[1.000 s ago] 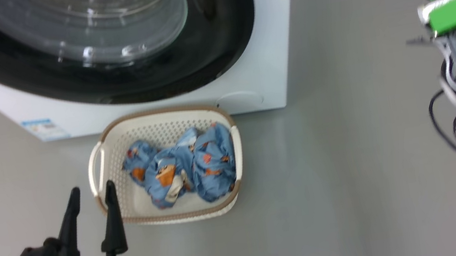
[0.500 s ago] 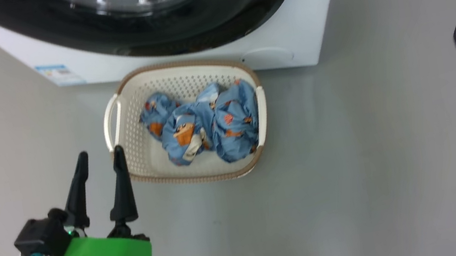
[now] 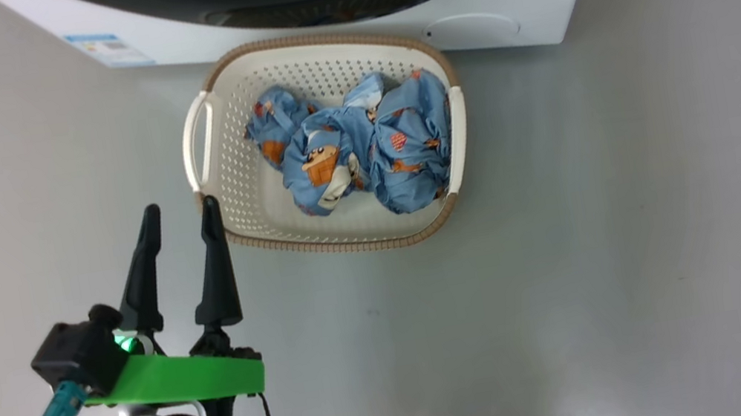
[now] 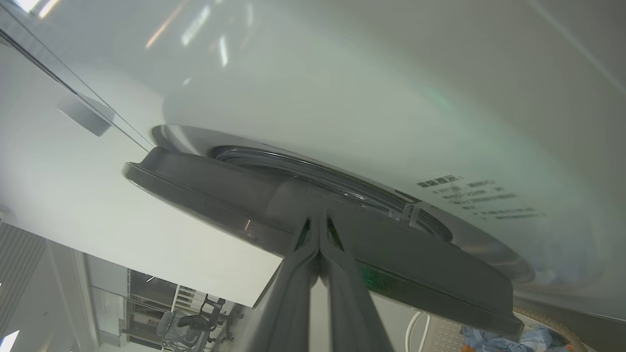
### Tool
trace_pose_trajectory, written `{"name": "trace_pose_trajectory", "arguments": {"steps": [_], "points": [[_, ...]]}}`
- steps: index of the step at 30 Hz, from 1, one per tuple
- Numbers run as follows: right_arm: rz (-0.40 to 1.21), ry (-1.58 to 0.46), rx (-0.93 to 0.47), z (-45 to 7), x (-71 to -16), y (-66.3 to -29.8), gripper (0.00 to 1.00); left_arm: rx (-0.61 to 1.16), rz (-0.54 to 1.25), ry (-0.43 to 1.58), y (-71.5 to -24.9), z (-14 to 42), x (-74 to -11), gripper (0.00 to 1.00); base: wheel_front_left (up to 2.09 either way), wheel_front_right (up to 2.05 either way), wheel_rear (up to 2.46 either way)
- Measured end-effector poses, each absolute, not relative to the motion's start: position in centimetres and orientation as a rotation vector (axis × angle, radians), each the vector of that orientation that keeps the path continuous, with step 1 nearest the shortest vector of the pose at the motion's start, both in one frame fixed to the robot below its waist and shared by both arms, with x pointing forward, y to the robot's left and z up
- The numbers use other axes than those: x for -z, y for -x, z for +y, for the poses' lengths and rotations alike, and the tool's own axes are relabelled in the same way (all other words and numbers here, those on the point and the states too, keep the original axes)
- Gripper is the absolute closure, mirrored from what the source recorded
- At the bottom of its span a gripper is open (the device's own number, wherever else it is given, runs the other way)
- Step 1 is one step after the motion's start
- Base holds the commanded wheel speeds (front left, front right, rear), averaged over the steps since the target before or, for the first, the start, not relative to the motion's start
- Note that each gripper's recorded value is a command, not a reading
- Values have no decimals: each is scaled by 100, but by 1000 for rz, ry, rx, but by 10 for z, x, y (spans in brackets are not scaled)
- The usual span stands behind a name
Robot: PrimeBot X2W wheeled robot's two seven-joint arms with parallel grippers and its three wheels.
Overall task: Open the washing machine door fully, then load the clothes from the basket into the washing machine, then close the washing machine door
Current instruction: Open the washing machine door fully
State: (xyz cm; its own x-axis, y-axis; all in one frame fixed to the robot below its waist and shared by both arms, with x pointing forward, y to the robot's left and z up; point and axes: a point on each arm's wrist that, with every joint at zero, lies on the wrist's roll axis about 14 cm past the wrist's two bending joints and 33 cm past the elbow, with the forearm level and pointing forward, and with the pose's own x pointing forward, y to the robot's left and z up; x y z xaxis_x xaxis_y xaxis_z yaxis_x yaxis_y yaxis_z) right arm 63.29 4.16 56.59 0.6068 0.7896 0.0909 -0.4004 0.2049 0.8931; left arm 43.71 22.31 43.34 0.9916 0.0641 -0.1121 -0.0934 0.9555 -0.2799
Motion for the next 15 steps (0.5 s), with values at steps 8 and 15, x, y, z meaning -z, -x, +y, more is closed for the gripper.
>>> {"name": "trace_pose_trajectory", "arguments": {"steps": [8,15], "points": [[495,-1062,-886,57,-545,-642,100,-90,128,295,-439,224,-423,0,0,0,0],[509,-1063,-888,65,-535,-649,100,-92,133,290,-443,225,-420,0,0,0,0]]}}
